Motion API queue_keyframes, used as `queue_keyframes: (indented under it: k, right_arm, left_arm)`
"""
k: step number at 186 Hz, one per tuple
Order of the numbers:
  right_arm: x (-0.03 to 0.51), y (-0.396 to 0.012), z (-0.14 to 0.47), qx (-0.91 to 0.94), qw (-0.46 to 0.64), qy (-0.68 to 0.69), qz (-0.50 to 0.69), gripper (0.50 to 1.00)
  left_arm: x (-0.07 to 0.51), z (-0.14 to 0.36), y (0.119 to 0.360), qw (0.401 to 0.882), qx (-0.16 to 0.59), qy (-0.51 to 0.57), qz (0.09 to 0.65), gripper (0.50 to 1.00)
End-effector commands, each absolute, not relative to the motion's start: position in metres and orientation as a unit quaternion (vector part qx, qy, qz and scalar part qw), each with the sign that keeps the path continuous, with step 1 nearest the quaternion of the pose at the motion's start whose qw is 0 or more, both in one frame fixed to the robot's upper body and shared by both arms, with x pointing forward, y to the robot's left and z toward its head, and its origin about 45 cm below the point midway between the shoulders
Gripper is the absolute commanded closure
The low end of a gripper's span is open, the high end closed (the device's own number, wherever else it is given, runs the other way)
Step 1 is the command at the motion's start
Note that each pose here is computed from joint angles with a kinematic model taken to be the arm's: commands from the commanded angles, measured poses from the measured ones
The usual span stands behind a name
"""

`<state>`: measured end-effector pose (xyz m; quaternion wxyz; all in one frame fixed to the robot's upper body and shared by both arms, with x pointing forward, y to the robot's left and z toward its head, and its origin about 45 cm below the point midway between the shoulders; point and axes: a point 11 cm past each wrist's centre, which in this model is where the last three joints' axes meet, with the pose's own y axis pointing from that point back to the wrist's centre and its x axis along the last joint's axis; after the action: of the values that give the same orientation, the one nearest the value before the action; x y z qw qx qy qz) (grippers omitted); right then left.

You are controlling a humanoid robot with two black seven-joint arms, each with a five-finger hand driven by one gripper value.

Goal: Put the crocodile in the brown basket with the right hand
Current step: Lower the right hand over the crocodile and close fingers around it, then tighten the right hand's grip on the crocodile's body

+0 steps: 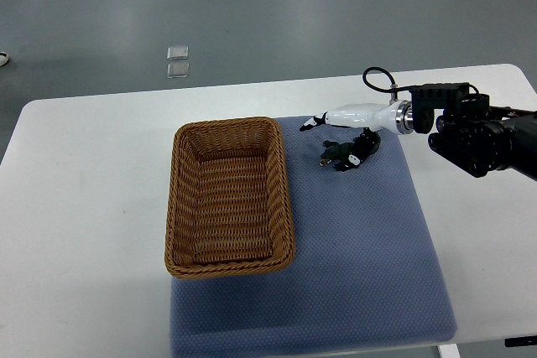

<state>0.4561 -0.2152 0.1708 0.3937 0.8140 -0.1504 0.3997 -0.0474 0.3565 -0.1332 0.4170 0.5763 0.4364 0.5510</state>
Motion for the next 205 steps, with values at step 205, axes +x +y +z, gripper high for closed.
queue_keyframes:
  k: [205]
  right_arm:
    - [0.452, -0.234, 0.154, 0.79, 0.424, -0.143, 0.419, 0.654]
  left_arm:
    - [-0.047, -0.133, 0.356, 0.417, 0.576, 0.436, 0.551, 0.5]
